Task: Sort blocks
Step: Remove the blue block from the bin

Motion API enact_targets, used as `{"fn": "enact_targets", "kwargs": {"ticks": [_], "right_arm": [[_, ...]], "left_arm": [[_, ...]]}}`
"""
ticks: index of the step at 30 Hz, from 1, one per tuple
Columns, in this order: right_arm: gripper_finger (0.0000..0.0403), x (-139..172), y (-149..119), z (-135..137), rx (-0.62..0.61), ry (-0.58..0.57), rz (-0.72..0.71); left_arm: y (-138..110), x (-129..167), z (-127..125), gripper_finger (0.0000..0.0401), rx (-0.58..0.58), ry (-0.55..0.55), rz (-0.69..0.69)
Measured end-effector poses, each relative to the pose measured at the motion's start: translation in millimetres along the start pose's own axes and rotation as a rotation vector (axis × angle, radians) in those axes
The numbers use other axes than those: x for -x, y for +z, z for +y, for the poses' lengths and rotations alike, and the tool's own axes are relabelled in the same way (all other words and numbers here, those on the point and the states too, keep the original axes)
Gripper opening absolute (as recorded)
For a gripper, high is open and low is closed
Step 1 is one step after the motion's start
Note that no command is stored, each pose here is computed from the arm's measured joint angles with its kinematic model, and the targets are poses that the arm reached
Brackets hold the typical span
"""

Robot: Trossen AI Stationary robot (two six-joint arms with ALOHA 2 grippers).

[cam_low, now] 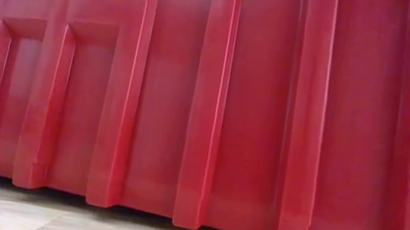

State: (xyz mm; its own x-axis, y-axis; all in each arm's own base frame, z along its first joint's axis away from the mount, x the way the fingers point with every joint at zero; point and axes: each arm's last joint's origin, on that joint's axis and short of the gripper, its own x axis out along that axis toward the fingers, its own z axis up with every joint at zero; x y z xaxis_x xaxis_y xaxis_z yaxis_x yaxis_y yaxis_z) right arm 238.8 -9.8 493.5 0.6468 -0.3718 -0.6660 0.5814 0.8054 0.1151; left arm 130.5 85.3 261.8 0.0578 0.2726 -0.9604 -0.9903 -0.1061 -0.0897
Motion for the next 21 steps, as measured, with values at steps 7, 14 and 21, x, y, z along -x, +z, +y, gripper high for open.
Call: {"fn": "enact_targets", "kwargs": {"ticks": [7, 14, 21], "right_arm": [[0.0186, 0.3, -0.5, 0.8, -0.023, 0.006, 0.002], [0.0186, 0.3, -0.5, 0.9, -0.023, 0.009, 0.004], [0.0186, -0.4, 0.4, -0.8, -0.029, 0.002, 0.003]], "left_arm": [[6.6, 2.1, 4.9, 0.0300, -0.029, -0.010, 0.009], [24.8, 54.0, -5.0, 0.0328, -0.104, -0.259, -0.101], [37.3, 145.4, -33.8, 0.0327, -0.260, -0.557, -0.298]]}}
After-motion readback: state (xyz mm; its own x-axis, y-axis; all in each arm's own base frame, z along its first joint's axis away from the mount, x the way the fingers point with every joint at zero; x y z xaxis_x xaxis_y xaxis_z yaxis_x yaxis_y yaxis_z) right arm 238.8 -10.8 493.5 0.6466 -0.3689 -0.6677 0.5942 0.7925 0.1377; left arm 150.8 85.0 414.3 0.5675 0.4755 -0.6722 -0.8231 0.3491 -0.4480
